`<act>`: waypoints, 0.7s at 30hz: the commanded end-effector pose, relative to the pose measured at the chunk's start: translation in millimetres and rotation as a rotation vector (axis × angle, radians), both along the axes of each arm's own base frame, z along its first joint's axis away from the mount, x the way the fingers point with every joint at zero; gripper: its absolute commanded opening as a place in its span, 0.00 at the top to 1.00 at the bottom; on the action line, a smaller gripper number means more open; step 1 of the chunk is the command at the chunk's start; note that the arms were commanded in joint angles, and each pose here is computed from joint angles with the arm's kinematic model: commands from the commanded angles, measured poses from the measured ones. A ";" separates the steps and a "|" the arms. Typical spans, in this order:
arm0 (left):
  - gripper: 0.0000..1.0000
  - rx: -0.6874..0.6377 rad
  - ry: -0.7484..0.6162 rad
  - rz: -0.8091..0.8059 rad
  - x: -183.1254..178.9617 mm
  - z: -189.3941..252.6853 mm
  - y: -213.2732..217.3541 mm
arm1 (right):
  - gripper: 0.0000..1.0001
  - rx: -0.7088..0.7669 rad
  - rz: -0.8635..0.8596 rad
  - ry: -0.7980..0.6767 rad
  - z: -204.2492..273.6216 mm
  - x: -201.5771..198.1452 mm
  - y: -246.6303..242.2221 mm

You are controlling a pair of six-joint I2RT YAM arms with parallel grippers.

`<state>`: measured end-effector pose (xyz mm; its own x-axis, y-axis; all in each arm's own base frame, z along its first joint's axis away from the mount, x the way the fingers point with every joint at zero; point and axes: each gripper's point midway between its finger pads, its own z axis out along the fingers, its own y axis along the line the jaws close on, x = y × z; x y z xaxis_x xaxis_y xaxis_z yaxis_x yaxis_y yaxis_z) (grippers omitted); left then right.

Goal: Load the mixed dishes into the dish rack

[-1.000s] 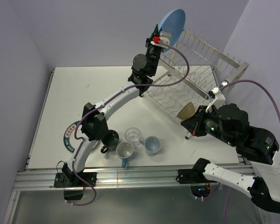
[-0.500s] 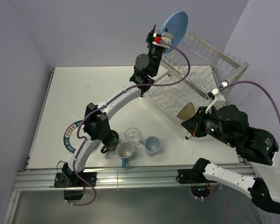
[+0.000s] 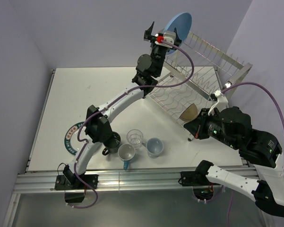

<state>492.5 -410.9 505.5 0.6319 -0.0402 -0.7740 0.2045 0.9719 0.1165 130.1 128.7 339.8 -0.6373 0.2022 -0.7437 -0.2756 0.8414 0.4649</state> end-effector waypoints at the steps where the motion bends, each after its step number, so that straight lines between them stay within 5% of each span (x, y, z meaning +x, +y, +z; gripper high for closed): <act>1: 0.01 -0.121 -0.062 0.010 -34.0 72.0 41.8 | 1.00 0.022 -0.002 -0.061 13.9 7.9 2.9; 4: 0.01 -0.215 -0.003 -0.039 -52.6 87.6 65.4 | 1.00 0.021 0.002 -0.077 15.4 8.9 2.9; 6: 0.01 -0.197 0.093 -0.107 -56.4 61.1 59.3 | 1.00 0.022 0.006 -0.088 16.2 10.7 4.4; 7: 0.01 -0.284 0.092 -0.178 -81.3 88.4 78.4 | 1.00 0.022 0.010 -0.091 16.1 11.3 5.7; 9: 0.01 -0.232 0.198 -0.219 -94.2 63.7 71.4 | 1.00 0.021 0.020 -0.106 18.2 14.0 9.0; 15: 0.01 -0.312 0.299 -0.389 -188.9 97.6 133.5 | 1.00 0.031 0.088 -0.145 17.9 23.6 30.5; 17: 0.01 -0.328 0.426 -0.399 -199.6 79.3 145.9 | 1.00 0.009 0.153 -0.124 7.1 28.7 49.0; 20: 0.04 -0.359 0.606 -0.324 -220.3 49.5 186.5 | 0.84 0.004 0.247 -0.089 -7.0 36.1 79.1; 21: 0.08 -0.404 0.655 -0.312 -228.8 43.9 200.6 | 0.70 0.005 0.271 -0.076 -14.0 37.5 86.8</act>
<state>261.0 -215.8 624.5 0.2307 -0.5453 -0.8059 0.5137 0.7717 -0.3751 157.1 179.8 329.6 -0.6184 0.0913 -0.7805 -0.4246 0.7970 0.4296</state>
